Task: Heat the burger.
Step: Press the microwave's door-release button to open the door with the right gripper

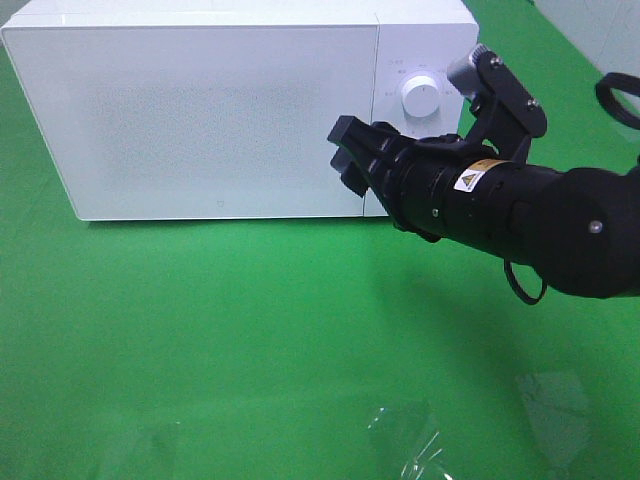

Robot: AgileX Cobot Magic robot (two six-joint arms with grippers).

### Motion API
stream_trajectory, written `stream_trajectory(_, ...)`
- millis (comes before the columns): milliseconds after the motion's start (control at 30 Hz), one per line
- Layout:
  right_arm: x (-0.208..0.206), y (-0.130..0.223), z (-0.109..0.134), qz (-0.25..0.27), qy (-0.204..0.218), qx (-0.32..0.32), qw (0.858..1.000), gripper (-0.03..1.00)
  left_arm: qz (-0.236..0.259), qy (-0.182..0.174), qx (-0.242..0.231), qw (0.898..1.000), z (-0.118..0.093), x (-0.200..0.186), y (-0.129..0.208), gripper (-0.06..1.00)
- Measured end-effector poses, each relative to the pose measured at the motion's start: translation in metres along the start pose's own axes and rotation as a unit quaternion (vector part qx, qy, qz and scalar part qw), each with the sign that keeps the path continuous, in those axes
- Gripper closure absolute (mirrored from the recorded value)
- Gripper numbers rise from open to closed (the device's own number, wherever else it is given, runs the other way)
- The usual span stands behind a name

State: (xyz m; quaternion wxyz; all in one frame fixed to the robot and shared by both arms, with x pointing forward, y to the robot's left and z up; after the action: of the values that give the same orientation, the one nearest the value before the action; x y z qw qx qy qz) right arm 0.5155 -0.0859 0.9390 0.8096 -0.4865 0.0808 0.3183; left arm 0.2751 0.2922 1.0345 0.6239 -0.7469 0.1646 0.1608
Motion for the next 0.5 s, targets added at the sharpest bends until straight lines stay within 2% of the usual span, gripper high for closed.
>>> stream_trajectory(100,-0.004,0.001,0.004,0.012,-0.01,-0.027,1.0,0.33,0.0,0.0,0.0,1.0,0.0,0.0,0.0,-0.04)
stream_trajectory(167,-0.012,0.004,0.01,0.04,-0.026,-0.08,0.996,0.33,0.0,0.0,0.0,1.0,0.0,0.0,0.0,-0.04)
stream_trajectory(500,-0.038,-0.006,0.01,0.08,-0.034,-0.15,0.985,0.33,0.0,0.0,0.0,1.0,0.0,0.0,0.0,-0.04)
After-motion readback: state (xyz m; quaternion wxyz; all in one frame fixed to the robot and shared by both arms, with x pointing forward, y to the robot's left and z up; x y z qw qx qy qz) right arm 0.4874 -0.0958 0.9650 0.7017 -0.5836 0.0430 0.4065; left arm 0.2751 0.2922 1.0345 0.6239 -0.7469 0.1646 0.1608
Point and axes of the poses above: a point on each arm's last joint axis where the gripper is mounted, x pointing out along that axis toward the gripper, z along the wrist's bending axis when the last joint is at zero, y = z × x, the point moved 5 cm from there along x, pointing out along that axis toward the gripper, and after that the axes turned 9 degrees about -x, right-handed, at the moved point
